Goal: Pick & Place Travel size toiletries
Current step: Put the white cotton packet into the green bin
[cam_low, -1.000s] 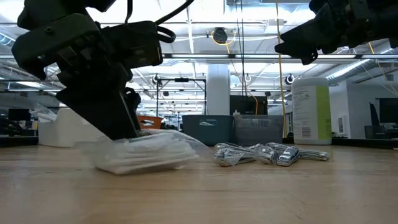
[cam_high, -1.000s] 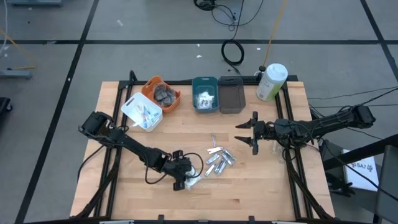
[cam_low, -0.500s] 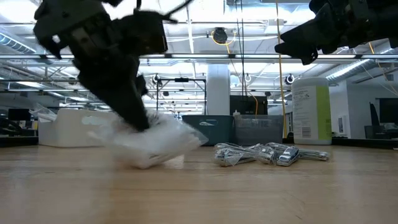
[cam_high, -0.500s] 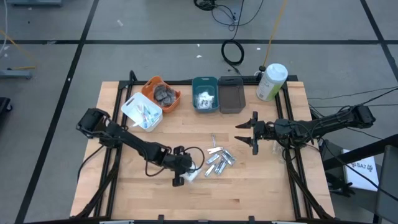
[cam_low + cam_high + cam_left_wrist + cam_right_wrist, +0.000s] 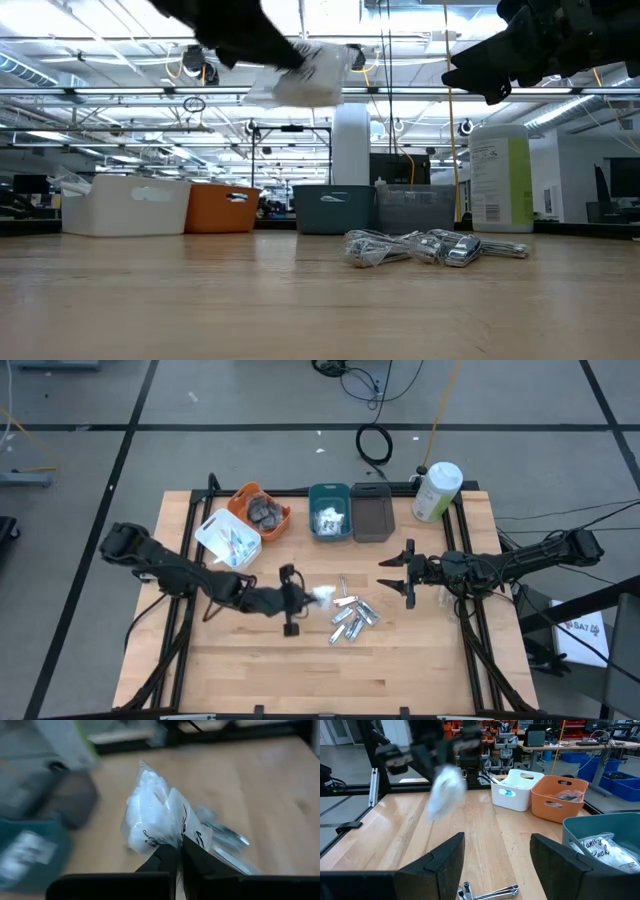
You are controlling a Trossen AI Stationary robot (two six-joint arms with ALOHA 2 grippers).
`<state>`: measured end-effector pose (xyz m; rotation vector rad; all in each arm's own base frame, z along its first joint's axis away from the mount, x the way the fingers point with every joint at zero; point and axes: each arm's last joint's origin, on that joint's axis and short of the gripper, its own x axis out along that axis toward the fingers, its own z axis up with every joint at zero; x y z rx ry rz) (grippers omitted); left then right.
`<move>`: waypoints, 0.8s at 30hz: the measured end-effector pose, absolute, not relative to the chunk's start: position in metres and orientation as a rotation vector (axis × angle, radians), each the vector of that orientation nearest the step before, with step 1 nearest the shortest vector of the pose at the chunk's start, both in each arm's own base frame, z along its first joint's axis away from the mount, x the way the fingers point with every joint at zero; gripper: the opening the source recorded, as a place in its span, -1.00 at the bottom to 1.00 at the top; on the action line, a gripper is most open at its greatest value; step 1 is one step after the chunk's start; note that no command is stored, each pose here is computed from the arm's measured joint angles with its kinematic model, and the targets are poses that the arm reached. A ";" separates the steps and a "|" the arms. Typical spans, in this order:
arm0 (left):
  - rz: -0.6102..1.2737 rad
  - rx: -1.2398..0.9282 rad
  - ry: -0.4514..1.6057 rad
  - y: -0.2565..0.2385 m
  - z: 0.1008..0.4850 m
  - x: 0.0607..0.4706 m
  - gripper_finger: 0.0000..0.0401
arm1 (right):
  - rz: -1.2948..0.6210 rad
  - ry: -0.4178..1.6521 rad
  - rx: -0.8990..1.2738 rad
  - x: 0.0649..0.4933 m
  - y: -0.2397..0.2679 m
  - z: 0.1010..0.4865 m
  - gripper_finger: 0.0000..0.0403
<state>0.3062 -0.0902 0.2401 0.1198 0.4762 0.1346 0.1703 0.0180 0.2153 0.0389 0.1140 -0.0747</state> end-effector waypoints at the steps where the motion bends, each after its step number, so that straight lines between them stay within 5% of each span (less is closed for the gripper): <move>1: 0.164 0.130 0.452 -0.086 0.244 0.307 -0.95 | -0.075 0.114 0.039 0.170 0.018 0.215 0.05; 24: 0.529 0.117 0.309 0.028 0.263 0.322 -0.97 | -0.078 0.139 0.069 0.170 0.018 0.213 0.05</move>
